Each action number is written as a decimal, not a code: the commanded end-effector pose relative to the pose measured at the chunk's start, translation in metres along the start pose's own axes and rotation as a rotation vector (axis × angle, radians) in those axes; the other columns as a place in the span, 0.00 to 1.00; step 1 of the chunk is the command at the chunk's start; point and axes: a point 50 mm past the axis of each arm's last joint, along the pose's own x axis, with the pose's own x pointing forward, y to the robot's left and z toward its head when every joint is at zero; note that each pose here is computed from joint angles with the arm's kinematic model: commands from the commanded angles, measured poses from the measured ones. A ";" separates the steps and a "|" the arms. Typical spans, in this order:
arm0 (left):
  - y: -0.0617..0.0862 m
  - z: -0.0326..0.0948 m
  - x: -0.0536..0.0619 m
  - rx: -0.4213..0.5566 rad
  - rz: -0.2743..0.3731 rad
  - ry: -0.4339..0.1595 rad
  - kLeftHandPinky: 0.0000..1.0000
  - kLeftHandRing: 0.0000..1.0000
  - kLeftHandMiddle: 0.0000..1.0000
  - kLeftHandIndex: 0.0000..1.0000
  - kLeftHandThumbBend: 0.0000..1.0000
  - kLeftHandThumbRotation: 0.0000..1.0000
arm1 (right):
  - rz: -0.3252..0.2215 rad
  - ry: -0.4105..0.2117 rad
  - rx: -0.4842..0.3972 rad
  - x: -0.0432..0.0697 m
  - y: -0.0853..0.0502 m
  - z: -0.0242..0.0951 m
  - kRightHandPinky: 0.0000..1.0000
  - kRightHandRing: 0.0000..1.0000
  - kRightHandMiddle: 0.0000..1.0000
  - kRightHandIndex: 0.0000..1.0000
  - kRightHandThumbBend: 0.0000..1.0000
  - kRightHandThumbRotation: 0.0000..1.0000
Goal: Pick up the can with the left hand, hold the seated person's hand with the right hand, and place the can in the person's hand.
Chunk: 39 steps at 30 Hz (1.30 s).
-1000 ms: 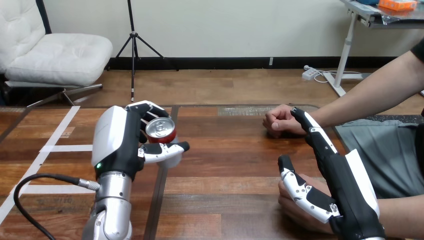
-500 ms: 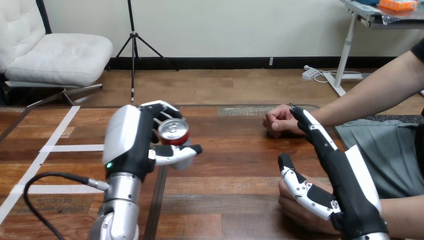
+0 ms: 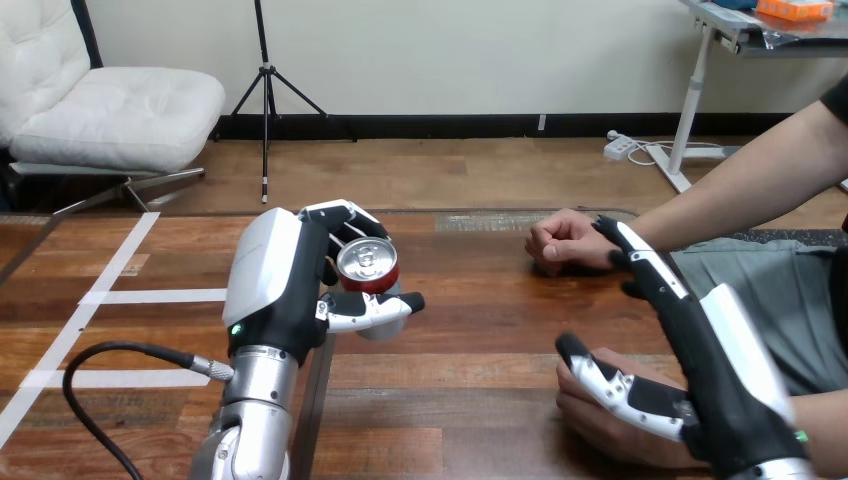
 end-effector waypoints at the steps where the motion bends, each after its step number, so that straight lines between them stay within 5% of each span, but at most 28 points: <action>1: 0.012 0.023 0.015 -0.017 0.057 -0.106 0.36 0.40 0.47 0.49 0.75 0.00 | -0.046 -0.107 -0.144 0.004 -0.020 0.024 0.86 0.95 0.97 0.95 0.65 0.09; 5: 0.010 0.024 0.015 -0.027 0.055 -0.109 0.36 0.40 0.47 0.49 0.75 0.00 | -0.047 -0.107 -0.302 0.002 -0.027 0.028 0.88 0.95 0.97 0.94 0.72 0.08; 12: 0.008 0.025 0.014 -0.033 0.051 -0.115 0.36 0.40 0.47 0.49 0.75 0.00 | -0.021 -0.073 -0.444 -0.002 -0.035 0.033 0.95 0.98 0.97 0.93 0.83 0.07; 39: 0.008 0.024 0.016 -0.020 0.050 -0.124 0.36 0.41 0.47 0.49 0.74 0.00 | 0.176 0.074 -0.725 -0.006 -0.055 0.038 0.90 0.93 0.90 0.87 0.95 0.06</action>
